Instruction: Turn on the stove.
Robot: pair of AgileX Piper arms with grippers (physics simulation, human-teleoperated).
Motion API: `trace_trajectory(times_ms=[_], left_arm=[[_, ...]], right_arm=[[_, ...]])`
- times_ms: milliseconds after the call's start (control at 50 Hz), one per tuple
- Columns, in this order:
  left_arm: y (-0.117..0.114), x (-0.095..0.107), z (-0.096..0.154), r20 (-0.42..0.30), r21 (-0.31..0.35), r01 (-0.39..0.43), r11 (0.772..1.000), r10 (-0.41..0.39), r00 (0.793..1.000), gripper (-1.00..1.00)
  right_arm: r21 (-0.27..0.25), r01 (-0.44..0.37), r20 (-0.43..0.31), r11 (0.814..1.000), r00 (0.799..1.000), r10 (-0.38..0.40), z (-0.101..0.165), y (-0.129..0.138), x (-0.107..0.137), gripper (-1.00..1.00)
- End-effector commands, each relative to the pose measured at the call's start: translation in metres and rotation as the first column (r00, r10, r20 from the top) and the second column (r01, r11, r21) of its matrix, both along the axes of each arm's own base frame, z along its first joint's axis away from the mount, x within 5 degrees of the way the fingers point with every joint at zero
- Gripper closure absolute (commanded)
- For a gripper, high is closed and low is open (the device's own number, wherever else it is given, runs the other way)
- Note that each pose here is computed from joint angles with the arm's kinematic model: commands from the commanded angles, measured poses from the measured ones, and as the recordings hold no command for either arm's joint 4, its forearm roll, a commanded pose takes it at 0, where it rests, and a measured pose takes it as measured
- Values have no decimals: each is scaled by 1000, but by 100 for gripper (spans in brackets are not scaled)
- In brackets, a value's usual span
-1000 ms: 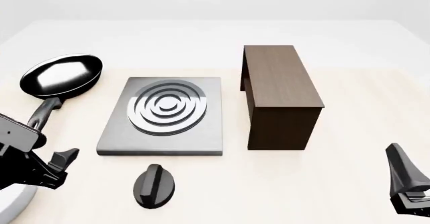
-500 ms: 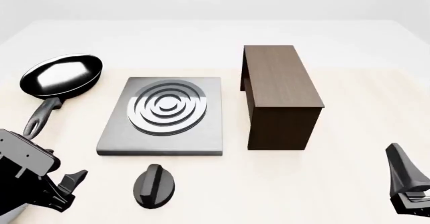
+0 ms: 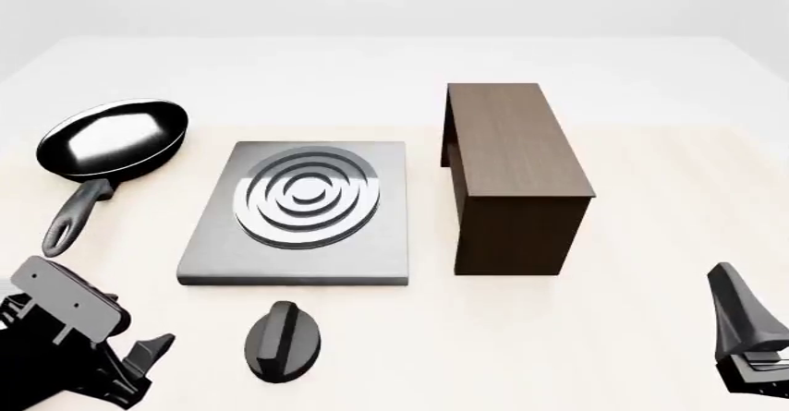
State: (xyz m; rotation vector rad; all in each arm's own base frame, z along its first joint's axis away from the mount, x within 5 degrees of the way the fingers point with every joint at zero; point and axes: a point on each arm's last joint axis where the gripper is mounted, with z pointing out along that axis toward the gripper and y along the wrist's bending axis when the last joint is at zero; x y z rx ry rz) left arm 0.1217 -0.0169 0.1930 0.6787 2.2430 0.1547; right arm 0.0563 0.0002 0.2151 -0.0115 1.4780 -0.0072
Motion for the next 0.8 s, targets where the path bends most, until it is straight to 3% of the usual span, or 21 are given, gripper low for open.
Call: trace_trajectory(times_ms=[20,440,800], left_arm=[[-6,3,-8,-38,-8,28,1000,-28,999,-100],[-8,5,-22,-81,-10,34,999,-35,996,-100],[-17,12,-30,-162,-27,44,999,-48,986,-100]], right_arm=[[1,1,1,1000,1000,-1,0,0,0,-100],[1,1,1,1000,1000,-1,0,0,0,-100],[0,1,1,1000,1000,-1,0,0,0,-100]])
